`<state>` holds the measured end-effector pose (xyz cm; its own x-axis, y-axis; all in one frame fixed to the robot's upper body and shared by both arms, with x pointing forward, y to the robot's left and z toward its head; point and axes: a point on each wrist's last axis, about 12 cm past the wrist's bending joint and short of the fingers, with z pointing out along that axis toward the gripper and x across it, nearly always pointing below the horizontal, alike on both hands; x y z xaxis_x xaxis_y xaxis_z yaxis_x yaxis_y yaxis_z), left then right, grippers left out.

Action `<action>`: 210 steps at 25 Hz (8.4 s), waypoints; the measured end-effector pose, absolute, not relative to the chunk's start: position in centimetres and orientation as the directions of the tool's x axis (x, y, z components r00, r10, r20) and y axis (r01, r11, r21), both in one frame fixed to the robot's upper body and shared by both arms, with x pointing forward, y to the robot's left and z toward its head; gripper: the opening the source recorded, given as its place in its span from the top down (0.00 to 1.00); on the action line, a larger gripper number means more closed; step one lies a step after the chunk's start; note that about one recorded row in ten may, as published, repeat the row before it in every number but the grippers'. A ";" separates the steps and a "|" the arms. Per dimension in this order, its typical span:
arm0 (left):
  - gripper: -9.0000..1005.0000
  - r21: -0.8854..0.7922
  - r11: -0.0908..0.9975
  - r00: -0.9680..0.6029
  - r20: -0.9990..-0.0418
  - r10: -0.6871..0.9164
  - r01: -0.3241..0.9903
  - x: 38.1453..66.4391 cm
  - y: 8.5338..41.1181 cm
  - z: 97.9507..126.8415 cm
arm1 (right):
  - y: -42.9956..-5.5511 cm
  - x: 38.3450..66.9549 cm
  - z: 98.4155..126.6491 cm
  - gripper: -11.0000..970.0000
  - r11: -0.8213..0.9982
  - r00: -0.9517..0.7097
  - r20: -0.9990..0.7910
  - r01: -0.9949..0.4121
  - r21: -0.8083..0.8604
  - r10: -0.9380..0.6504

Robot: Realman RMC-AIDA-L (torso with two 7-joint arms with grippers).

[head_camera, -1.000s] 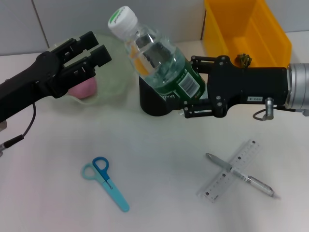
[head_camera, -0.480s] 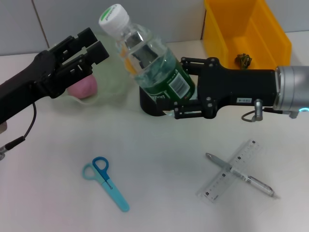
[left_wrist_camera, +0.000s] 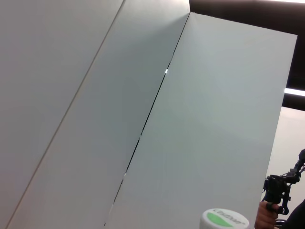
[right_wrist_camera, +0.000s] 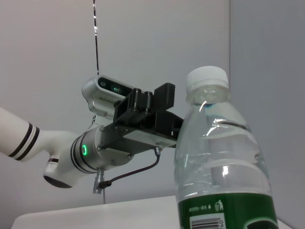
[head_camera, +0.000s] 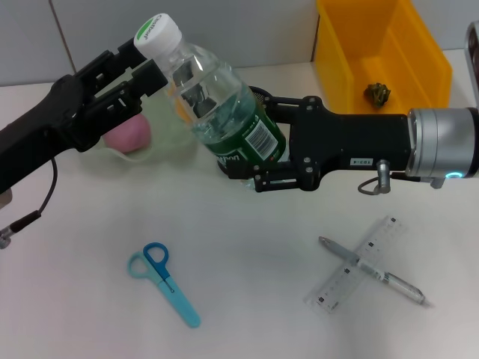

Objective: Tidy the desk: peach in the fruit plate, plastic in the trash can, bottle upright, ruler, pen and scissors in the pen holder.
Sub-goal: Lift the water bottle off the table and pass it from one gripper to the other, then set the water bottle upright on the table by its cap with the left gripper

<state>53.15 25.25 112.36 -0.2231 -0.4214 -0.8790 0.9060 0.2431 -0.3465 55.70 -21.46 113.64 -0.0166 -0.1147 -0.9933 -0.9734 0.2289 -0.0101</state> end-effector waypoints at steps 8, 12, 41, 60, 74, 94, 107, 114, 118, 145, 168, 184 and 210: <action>0.21 -0.343 0.238 -0.220 -0.878 -0.426 0.908 53.0 25.3 112.4 | -21.2 55.7 113.4 0.21 0.227 -0.026 -0.995 -0.974 0.004 -0.092; 0.21 -0.340 0.238 -0.213 -0.875 -0.434 0.910 52.9 25.2 112.2 | -20.9 55.8 113.1 0.21 0.220 -0.037 -0.995 -0.975 0.016 -0.090; 0.22 -0.330 0.240 -0.196 -0.870 -0.453 0.913 52.8 24.4 111.7 | -19.8 55.9 112.2 0.21 0.198 -0.070 -0.993 -0.979 0.051 -0.093; 0.28 -0.303 0.237 -0.172 -0.876 -0.450 0.923 52.8 23.9 111.6 | -19.5 55.7 112.0 0.21 0.186 -0.077 -0.993 -0.981 0.060 -0.089; 0.49 -0.311 0.239 -0.174 -0.869 -0.462 0.920 52.8 23.9 111.6 | -19.3 55.6 112.0 0.21 0.180 -0.079 -0.993 -0.982 0.063 -0.085; 0.55 -0.315 0.241 -0.176 -0.868 -0.465 0.918 52.8 23.9 111.5 | -19.3 55.7 112.0 0.21 0.176 -0.084 -0.993 -0.982 0.068 -0.086; 0.55 -0.324 0.242 -0.184 -0.866 -0.465 0.915 52.8 23.9 111.4 | -19.2 55.7 112.0 0.21 0.169 -0.082 -0.992 -0.983 0.065 -0.096; 0.55 -0.323 0.241 -0.183 -0.866 -0.465 0.915 52.8 23.9 111.4 | -19.2 55.7 112.0 0.20 0.172 -0.080 -0.992 -0.983 0.063 -0.094; 0.55 -0.323 0.241 -0.183 -0.866 -0.465 0.915 52.8 23.9 111.4 | -19.2 55.8 112.0 0.20 0.172 -0.079 -0.992 -0.983 0.062 -0.096; 0.55 -0.326 0.237 -0.188 -0.865 -0.465 0.915 52.6 24.0 111.3 | -19.2 55.9 111.7 0.15 0.178 -0.085 -0.989 -0.982 0.063 -0.118; 0.55 -0.320 0.232 -0.182 -0.864 -0.470 0.919 52.5 24.1 111.4 | -19.6 55.6 111.1 0.15 0.193 -0.105 -0.987 -0.978 0.079 -0.126; 0.55 -0.320 0.228 -0.182 -0.861 -0.475 0.919 52.7 24.1 111.6 | -19.8 55.2 110.4 0.15 0.203 -0.126 -0.982 -0.974 0.096 -0.143; 0.55 -0.315 0.261 -0.165 -0.867 -0.469 0.913 52.9 24.4 111.5 | -21.4 53.8 108.8 0.15 0.252 -0.179 -0.973 -0.958 0.139 -0.144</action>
